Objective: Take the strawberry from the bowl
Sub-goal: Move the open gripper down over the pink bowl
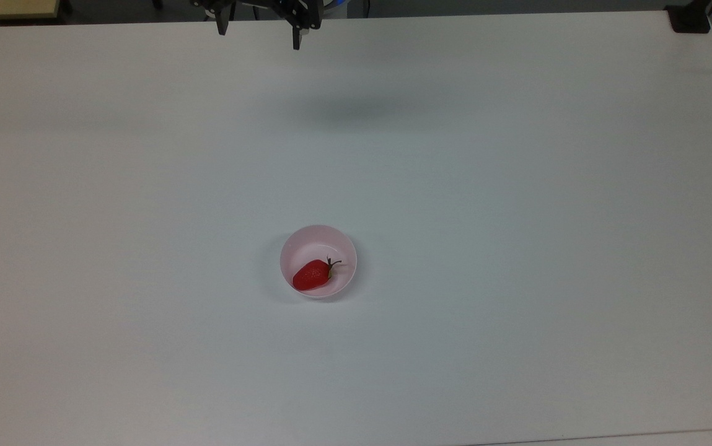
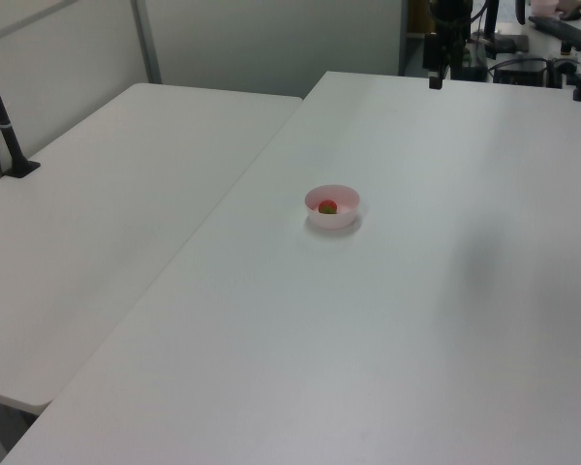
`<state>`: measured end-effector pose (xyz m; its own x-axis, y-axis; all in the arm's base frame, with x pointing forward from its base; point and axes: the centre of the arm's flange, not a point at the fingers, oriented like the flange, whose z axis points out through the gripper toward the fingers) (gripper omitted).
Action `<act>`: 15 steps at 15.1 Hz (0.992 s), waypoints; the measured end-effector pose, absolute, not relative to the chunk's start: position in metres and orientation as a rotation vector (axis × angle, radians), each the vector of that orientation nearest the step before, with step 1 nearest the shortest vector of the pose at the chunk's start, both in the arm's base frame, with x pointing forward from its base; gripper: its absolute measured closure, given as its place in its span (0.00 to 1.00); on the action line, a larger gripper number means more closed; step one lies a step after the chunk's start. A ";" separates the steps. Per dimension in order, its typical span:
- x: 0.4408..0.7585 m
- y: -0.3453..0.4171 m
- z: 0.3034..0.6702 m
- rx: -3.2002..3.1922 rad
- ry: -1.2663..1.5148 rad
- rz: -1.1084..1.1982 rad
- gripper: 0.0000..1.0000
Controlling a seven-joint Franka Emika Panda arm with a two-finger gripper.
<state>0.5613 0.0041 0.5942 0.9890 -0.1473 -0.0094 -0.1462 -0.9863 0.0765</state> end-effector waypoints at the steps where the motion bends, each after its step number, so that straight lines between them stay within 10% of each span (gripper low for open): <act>1: 0.562 0.004 0.594 3.058 -0.216 -0.025 0.00; 15: 0.598 0.011 0.549 3.100 -0.258 -0.046 0.00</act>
<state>0.5977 0.0112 0.5493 0.9858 -0.1659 -0.0270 -0.1650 -0.9857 0.0326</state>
